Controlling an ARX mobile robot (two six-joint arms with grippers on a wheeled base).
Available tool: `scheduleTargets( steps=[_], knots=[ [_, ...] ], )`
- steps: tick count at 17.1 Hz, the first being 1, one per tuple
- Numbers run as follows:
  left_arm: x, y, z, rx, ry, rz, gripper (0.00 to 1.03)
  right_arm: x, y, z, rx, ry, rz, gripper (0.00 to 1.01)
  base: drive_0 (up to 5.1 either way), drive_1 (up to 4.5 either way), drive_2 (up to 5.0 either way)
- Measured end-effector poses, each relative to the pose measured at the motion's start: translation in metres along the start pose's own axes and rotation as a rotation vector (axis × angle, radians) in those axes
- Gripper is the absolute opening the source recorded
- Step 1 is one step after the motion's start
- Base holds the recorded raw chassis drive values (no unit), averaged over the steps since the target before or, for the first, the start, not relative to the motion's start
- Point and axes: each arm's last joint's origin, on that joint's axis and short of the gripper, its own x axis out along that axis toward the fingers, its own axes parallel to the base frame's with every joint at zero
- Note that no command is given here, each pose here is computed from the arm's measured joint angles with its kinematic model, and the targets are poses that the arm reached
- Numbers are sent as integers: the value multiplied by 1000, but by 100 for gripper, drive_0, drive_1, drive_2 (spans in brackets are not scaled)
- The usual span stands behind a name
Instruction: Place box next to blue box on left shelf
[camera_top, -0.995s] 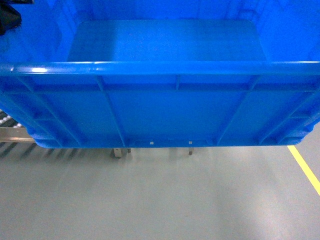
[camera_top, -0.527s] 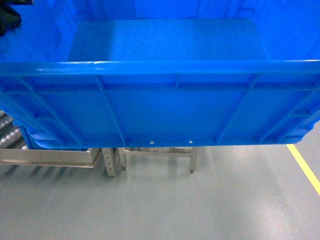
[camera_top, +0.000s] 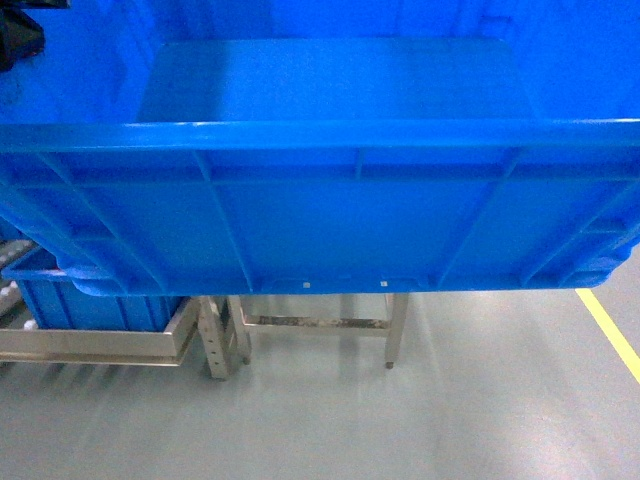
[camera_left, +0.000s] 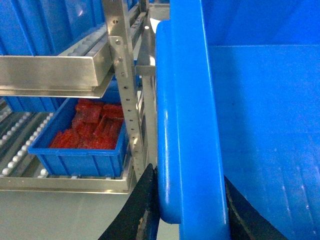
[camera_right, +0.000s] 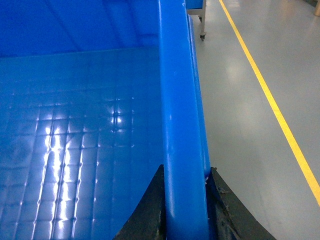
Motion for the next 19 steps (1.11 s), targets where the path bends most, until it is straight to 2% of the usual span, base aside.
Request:
scheduleTargets(
  steps=[19],
  knots=[
    [0, 0, -1, 0, 7, 2, 22, 0, 0, 0, 0, 0, 1, 14, -496, 249, 249]
  ],
)
